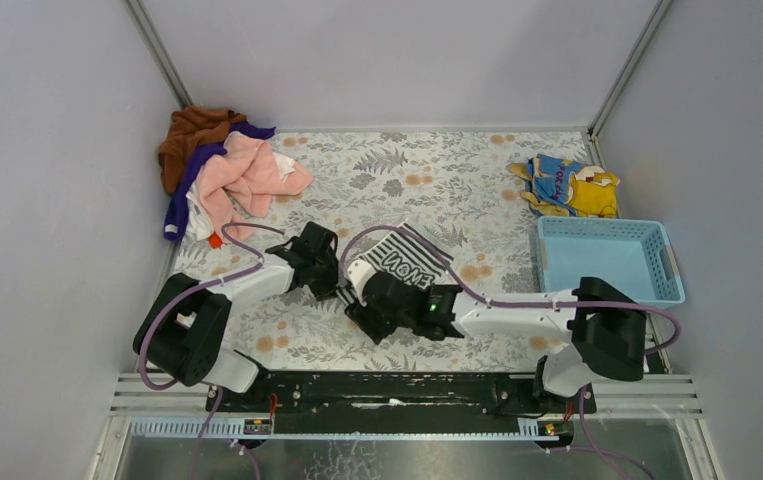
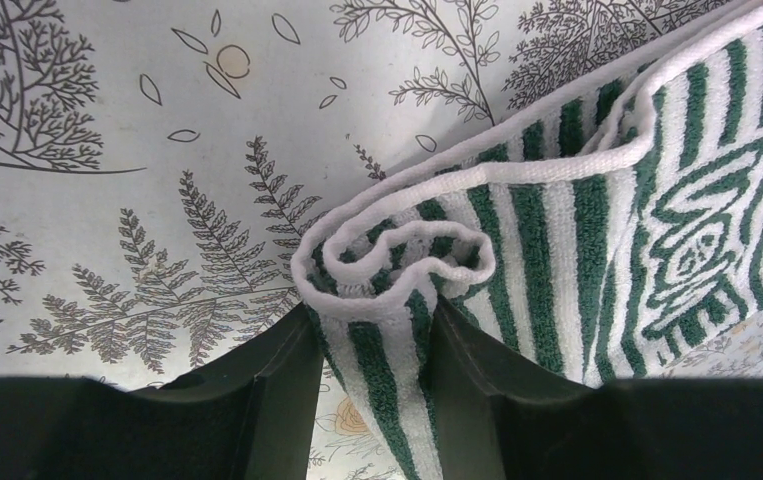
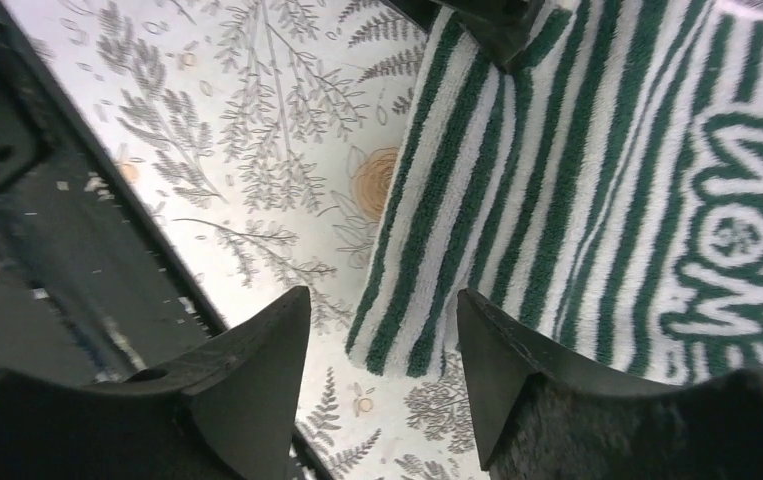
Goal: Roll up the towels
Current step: Roll the towel at the center of the board.
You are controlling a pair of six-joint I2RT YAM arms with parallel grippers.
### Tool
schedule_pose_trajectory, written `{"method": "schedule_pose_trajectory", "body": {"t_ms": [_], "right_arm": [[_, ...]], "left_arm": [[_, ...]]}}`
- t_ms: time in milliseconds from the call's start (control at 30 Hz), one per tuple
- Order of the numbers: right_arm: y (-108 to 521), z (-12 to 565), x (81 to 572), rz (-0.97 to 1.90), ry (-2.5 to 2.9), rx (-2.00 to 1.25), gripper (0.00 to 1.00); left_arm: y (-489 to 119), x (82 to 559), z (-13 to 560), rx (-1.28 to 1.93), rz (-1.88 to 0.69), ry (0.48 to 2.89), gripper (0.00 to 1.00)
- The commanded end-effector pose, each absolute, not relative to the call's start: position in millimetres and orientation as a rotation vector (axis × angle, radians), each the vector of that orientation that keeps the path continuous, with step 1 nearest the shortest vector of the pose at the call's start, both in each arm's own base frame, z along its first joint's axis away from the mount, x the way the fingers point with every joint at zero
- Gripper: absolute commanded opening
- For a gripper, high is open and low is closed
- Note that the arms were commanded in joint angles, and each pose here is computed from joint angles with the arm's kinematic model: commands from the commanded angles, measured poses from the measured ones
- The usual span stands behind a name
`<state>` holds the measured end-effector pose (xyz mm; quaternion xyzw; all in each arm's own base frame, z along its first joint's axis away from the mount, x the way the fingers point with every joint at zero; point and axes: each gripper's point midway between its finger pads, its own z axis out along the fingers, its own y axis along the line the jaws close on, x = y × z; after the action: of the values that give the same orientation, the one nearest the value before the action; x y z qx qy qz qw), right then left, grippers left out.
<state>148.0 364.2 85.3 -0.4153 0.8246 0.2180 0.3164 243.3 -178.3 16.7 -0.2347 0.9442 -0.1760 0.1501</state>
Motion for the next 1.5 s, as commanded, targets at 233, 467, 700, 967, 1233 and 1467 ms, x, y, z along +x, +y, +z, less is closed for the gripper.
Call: {"method": "schedule_pose_trajectory", "body": {"t_ms": [233, 467, 700, 967, 1233, 1467], "right_arm": [[370, 54, 154, 0.006, 1.990, -1.299, 0.60], [354, 15, 155, -0.141, 2.007, -1.368, 0.55], [369, 13, 141, 0.147, 2.086, -1.385, 0.16], [390, 55, 122, 0.874, 2.171, -1.255, 0.07], [381, 76, 127, 1.472, 2.204, -0.948, 0.08], [368, 69, 139, 1.805, 2.226, -0.672, 0.08]], "left_arm": [[-165, 229, -1, -0.651, -0.350, 2.780, 0.40], [-165, 227, -1, -0.653, -0.359, 2.778, 0.41], [-160, 224, 13, -0.661, -0.378, 2.734, 0.53], [-149, 228, 56, -0.721, -0.471, 2.576, 0.68], [-158, 214, 66, -0.729, -0.603, 2.571, 0.71], [-175, 218, 57, -0.717, -0.690, 2.597, 0.71]]}}
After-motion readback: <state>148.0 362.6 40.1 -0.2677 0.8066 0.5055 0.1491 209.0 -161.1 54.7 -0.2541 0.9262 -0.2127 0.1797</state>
